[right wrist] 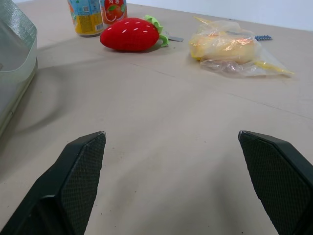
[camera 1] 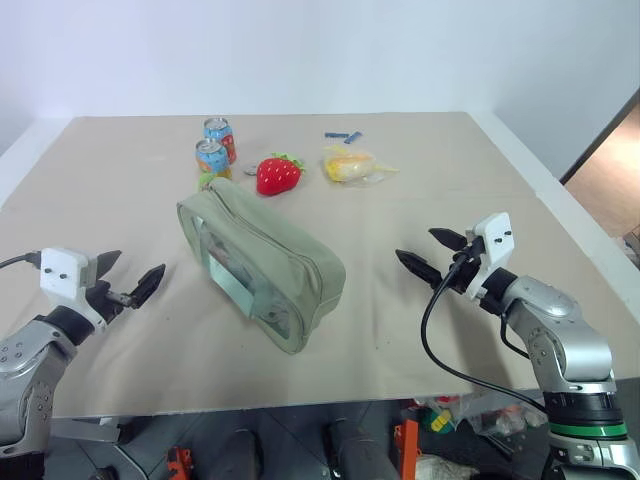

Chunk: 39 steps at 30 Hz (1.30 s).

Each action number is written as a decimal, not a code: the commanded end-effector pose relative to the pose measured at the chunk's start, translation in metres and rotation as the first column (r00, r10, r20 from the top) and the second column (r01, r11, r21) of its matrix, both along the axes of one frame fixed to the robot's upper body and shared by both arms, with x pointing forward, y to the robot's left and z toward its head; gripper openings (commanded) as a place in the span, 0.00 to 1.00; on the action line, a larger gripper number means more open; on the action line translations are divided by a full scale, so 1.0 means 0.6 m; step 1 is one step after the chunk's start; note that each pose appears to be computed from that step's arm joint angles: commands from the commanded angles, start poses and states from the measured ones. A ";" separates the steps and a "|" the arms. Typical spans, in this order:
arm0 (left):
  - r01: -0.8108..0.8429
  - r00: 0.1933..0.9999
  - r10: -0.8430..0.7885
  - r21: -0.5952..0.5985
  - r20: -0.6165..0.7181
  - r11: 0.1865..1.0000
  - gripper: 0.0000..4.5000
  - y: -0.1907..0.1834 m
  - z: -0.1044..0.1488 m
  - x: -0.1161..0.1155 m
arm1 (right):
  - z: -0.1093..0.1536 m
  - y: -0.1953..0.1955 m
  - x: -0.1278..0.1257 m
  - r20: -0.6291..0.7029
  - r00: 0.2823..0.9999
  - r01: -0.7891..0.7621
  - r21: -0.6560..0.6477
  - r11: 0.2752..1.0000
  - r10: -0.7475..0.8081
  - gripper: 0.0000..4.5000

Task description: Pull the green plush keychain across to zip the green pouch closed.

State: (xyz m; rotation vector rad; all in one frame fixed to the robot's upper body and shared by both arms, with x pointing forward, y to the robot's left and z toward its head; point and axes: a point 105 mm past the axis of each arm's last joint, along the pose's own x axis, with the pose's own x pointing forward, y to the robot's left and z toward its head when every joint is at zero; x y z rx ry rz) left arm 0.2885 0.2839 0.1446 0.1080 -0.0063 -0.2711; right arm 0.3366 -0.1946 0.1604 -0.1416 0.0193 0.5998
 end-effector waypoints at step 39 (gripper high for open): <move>0.828 0.557 -0.821 0.012 -0.127 0.560 0.99 -0.235 0.102 -0.161 | 0.128 0.186 -0.092 -0.011 0.770 -0.638 0.005 0.770 0.638 1.00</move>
